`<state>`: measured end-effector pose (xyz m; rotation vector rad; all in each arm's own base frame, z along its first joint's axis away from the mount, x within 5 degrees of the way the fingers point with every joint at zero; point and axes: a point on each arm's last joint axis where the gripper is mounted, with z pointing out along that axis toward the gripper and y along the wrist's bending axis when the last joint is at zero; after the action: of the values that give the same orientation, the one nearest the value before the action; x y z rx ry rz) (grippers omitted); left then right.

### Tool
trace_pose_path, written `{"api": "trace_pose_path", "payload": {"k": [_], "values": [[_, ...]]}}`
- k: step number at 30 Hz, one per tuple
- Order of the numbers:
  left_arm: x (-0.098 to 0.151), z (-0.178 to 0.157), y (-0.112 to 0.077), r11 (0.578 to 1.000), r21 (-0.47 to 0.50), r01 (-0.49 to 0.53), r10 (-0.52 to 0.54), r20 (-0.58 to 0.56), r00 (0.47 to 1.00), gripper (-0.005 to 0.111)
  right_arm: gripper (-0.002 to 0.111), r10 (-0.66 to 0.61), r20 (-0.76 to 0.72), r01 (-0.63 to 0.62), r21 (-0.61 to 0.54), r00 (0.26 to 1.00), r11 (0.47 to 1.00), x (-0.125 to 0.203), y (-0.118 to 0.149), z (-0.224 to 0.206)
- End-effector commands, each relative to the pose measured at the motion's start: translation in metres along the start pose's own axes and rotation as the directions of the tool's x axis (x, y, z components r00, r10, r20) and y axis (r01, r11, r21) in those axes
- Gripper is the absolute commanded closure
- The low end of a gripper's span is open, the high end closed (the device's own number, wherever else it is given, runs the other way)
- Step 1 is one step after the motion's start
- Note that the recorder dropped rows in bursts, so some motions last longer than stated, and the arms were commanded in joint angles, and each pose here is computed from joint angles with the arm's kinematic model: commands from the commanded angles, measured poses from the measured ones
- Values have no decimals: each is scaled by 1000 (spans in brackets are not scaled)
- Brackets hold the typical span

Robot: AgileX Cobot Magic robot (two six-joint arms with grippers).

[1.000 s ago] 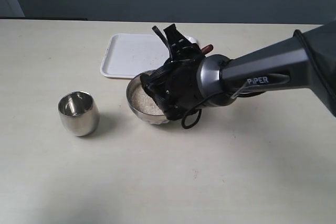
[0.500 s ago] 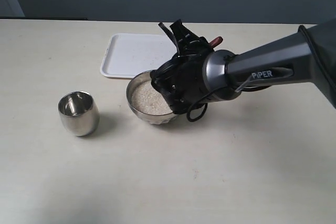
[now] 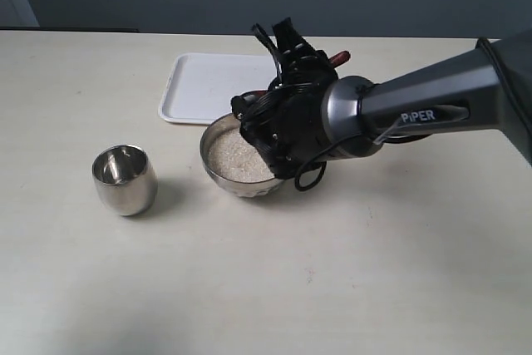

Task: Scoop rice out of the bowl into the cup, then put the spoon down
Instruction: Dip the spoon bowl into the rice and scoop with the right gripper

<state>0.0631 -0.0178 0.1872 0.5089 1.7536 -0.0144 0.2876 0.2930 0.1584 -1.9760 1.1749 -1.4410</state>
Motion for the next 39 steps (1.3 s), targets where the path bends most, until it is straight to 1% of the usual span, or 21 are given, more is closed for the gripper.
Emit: {"api": "trace_pose_path", "payload": {"k": [1, 3, 4, 6, 8, 12, 14, 22, 24, 28, 39], "values": [[0, 0, -1, 1000, 9, 5, -5, 13, 1000, 106, 109, -2, -9, 3, 54, 1000, 999, 2, -8, -5], [0, 0, -1, 1000, 9, 5, -5, 13, 1000, 106, 109, -96, -5, 96, 76, 995, 992, 1, -10, -5], [0, 0, -1, 1000, 9, 5, -5, 13, 1000, 106, 109, -109, 5, 108, 77, 994, 991, 0, -10, -5], [0, 0, -1, 1000, 9, 5, -5, 11, 1000, 106, 109, -148, 27, 147, 46, 989, 988, -2, -7, -5], [0, 0, -1, 1000, 9, 5, -5, 11, 1000, 106, 109, -229, 57, 228, 16, 972, 974, -4, -1, -4], [0, 0, -1, 1000, 9, 5, -5, 11, 1000, 106, 109, -266, 80, 264, 31, 961, 964, -4, 1, -1], [0, 0, -1, 1000, 9, 5, -5, 11, 1000, 106, 109, -311, 82, 308, 45, 947, 950, -3, 0, 2], [0, 0, -1, 1000, 7, -2, 2, 11, 1000, 106, 109, -367, 70, 365, 46, 928, 930, 0, 0, 5], [0, 0, 0, 1000, 3, -22, 22, 11, 1000, 106, 109, -374, 76, 371, 58, 924, 927, 0, -1, 7], [0, 0, 0, 1000, 3, -24, 24, 11, 1000, 106, 109, -403, 61, 397, 96, 913, 913, 2, -4, 10], [0, 0, 0, 1000, 2, -28, 28, 11, 1000, 106, 109, -411, 94, 401, 112, 907, 909, 6, -4, 19]]}}
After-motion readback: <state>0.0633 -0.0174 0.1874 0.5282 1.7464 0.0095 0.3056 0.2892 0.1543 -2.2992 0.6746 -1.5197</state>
